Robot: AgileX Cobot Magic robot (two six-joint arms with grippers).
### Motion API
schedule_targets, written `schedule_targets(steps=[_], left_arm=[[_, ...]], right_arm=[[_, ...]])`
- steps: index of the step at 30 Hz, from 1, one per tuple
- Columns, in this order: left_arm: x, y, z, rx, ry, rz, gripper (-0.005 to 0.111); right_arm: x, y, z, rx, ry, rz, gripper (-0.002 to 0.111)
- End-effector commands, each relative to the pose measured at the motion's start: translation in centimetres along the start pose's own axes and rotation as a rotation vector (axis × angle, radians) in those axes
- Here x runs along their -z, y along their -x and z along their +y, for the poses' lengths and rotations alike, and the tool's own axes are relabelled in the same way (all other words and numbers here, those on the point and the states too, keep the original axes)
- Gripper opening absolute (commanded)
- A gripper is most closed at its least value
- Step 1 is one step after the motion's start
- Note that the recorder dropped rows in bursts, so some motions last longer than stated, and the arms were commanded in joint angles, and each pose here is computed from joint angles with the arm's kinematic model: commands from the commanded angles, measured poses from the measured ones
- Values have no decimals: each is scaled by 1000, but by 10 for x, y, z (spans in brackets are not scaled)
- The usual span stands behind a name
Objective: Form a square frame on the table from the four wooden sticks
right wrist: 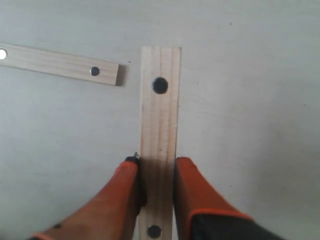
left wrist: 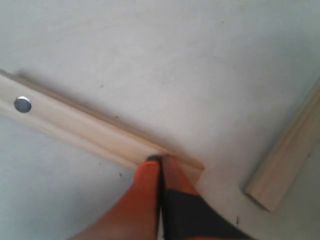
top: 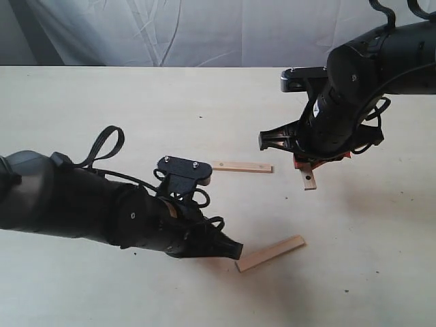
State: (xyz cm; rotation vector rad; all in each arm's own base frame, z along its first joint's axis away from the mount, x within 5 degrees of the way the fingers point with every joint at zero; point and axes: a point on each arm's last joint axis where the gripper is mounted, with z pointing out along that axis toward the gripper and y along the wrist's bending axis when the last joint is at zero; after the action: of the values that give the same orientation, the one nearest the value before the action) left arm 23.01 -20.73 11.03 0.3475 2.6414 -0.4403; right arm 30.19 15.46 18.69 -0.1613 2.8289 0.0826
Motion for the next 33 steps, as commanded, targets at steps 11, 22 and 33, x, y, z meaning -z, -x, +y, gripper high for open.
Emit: schedule_targets(steps=[11,22,33], left_arm=[[22,13,11,2,-6,-22,0],[13,16,-2,74,-13,-155,0],[-5,8,-2,-4,6,-85,0]], right_arm=[[2,3,-1,7,1,-23,0],[2,4,-1,7,5,-30,0],[2,5,-1,6,9,-37,0]])
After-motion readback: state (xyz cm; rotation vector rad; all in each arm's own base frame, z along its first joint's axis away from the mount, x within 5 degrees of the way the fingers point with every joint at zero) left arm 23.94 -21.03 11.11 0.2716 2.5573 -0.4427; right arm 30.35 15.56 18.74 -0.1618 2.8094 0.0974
